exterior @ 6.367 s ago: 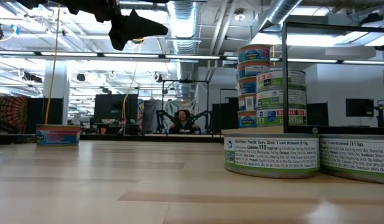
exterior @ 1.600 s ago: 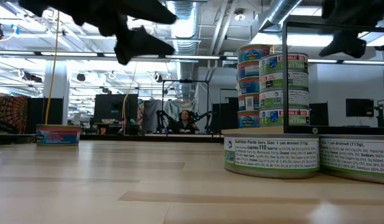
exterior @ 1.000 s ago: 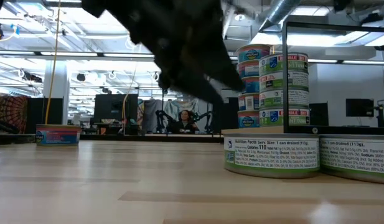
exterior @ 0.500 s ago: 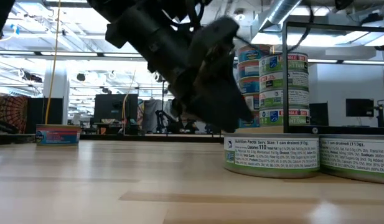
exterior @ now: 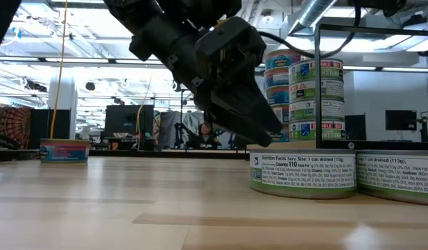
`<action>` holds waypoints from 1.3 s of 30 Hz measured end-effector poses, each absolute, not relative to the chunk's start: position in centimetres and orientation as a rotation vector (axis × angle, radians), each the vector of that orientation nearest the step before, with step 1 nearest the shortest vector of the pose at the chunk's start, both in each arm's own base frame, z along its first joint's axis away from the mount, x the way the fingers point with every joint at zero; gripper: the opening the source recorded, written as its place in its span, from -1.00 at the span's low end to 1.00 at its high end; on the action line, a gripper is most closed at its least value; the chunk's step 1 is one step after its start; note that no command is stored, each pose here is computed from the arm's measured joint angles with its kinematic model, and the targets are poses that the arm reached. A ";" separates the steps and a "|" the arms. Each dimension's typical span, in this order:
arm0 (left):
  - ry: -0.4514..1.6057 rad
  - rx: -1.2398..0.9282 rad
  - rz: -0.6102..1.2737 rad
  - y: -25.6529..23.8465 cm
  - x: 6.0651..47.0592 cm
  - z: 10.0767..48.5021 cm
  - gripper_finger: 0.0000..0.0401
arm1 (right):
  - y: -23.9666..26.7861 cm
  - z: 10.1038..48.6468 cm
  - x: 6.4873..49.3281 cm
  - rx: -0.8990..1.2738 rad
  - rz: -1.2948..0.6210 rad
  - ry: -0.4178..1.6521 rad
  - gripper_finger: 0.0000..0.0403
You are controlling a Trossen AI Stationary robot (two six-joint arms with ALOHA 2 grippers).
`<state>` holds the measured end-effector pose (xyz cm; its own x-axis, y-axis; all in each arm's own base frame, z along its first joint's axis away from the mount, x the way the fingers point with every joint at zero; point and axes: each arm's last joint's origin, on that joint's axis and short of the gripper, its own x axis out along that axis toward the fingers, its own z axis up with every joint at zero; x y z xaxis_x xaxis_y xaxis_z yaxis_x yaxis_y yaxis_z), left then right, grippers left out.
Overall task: Stack canned seafood by type on shelf
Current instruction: Stack the green tuna can on top of the other green tuna can on the shelf
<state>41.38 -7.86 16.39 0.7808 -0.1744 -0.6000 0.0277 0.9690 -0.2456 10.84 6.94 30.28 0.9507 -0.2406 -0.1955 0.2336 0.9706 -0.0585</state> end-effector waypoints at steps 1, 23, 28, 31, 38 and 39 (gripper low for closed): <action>0.672 -0.233 -0.114 -7.7 41.4 16.4 0.09 | 6.9 30.3 10.9 -0.035 -0.244 0.203 0.38; 0.728 -0.255 -0.042 -7.6 41.2 15.2 0.09 | 5.4 31.0 10.8 -0.197 -0.328 0.185 0.38; 0.763 -0.218 -0.028 -7.5 41.0 15.0 0.09 | 5.4 30.9 10.8 -0.198 -0.327 0.194 0.38; 0.832 -0.190 0.012 -7.3 40.5 14.5 0.09 | 5.4 30.9 10.8 -0.195 -0.326 0.191 0.38; 0.951 -0.105 0.108 -7.5 39.3 13.8 0.09 | 5.4 31.0 10.8 -0.190 -0.326 0.187 0.38; 0.955 -0.098 0.130 -7.4 39.1 14.0 0.08 | 5.4 31.0 10.8 -0.189 -0.326 0.186 0.38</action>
<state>39.15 -7.39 14.04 0.5710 0.0675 -0.8182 -0.1541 0.9877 -0.0261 10.81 5.42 31.00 0.9305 -0.3339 -0.1506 0.2993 0.9301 -0.2130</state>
